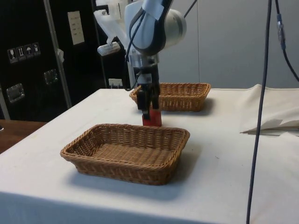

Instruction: Pick up the red cube and place it into the right basket.

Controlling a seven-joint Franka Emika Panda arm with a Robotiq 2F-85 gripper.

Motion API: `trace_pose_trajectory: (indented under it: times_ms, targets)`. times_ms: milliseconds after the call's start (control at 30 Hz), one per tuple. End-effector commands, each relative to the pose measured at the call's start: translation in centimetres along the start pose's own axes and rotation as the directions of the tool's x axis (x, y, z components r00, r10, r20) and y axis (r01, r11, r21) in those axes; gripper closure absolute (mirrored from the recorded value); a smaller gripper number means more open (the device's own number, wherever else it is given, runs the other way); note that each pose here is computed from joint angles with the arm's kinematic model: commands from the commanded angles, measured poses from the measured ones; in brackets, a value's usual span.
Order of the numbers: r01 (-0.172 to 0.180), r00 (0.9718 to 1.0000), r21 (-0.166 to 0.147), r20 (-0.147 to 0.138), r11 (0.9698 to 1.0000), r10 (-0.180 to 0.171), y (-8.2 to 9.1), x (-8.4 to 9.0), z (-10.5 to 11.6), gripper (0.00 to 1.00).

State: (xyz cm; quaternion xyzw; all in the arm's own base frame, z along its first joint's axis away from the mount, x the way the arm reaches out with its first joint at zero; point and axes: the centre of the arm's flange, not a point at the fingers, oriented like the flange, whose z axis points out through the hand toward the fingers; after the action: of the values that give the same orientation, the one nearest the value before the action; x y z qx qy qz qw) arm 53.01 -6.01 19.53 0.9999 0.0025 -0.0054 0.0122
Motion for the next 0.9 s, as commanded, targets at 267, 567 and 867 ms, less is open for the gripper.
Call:
trace_pose_trajectory:
  times_ms: [267, 567, 867]
  targets:
    - [-0.012, 0.9999, -0.009, 0.007, 0.9999, 0.012, 0.1, 0.7, 1.4, 0.00]
    - [-0.018, 0.9997, -0.016, 0.015, 0.9997, 0.018, 0.2, 0.4, 1.7, 0.00]
    - [-0.015, 0.9997, -0.017, 0.021, 0.9997, 0.016, 0.2, 0.5, 1.7, 0.04]
